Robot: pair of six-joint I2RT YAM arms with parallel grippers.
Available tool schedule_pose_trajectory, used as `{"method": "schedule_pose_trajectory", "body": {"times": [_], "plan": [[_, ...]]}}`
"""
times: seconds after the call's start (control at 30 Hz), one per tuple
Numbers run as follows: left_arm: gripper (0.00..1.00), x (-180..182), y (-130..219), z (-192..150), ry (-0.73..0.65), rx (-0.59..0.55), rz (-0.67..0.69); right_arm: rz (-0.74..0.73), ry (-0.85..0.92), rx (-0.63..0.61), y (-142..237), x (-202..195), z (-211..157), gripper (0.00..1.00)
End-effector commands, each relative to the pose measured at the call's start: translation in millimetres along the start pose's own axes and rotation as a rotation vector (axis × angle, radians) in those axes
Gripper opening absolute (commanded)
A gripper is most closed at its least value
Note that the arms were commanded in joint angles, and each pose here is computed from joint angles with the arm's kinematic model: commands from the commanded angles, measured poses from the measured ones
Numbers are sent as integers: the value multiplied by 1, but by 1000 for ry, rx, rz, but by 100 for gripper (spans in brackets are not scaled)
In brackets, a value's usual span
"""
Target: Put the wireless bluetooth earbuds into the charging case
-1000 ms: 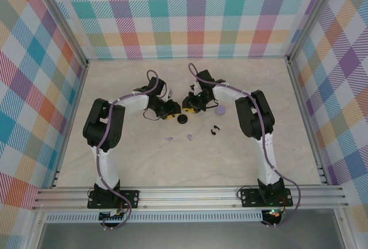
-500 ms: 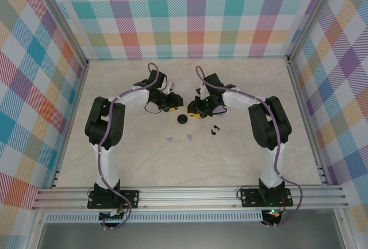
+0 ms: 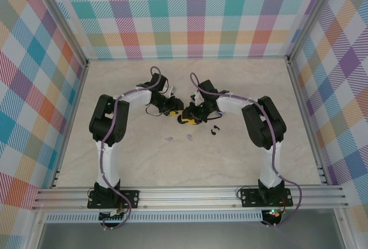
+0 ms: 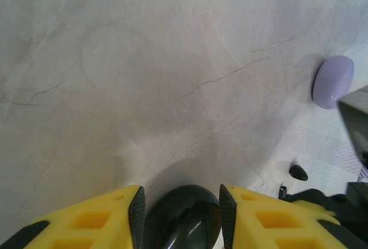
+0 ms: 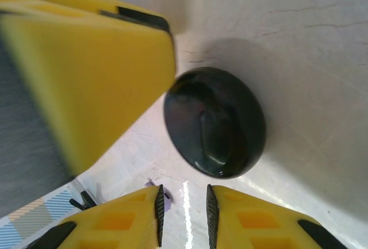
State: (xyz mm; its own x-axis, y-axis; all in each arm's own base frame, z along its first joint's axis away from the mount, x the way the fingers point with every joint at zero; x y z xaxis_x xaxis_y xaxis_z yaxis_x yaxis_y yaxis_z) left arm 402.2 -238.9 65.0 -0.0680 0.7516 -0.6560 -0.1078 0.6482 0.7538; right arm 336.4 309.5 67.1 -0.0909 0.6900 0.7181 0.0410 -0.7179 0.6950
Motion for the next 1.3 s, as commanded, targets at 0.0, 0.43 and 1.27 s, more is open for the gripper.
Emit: {"method": "schedule_pose_trajectory", "body": {"times": [0.0, 0.43, 1.27], "plan": [[40, -2, 5, 0, -10, 13, -19, 2, -14, 9, -7, 0, 0, 28], [37, 4, 14, -17, 2, 13, 4, -79, -29, -5, -11, -11, 9, 26], [48, 16, 42, -29, 73, -56, -37, -15, 31, -20, 2, 3, 11, 30]]}}
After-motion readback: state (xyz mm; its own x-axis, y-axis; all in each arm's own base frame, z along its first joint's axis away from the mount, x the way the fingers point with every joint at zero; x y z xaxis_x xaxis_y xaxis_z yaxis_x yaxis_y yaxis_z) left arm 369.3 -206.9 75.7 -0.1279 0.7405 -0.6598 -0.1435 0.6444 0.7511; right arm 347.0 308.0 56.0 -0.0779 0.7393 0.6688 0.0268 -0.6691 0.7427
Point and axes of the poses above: each hand's point on the last joint's axis, 136 mm out from that joint toward the fingers, its own y axis back along the fingers, its own x axis along the line the jaws close on, z = x × y, the point moved 3 cm from there along y, back along the fingers, and after that the axes turned 6 degrees about y, right-handed, at the moved point
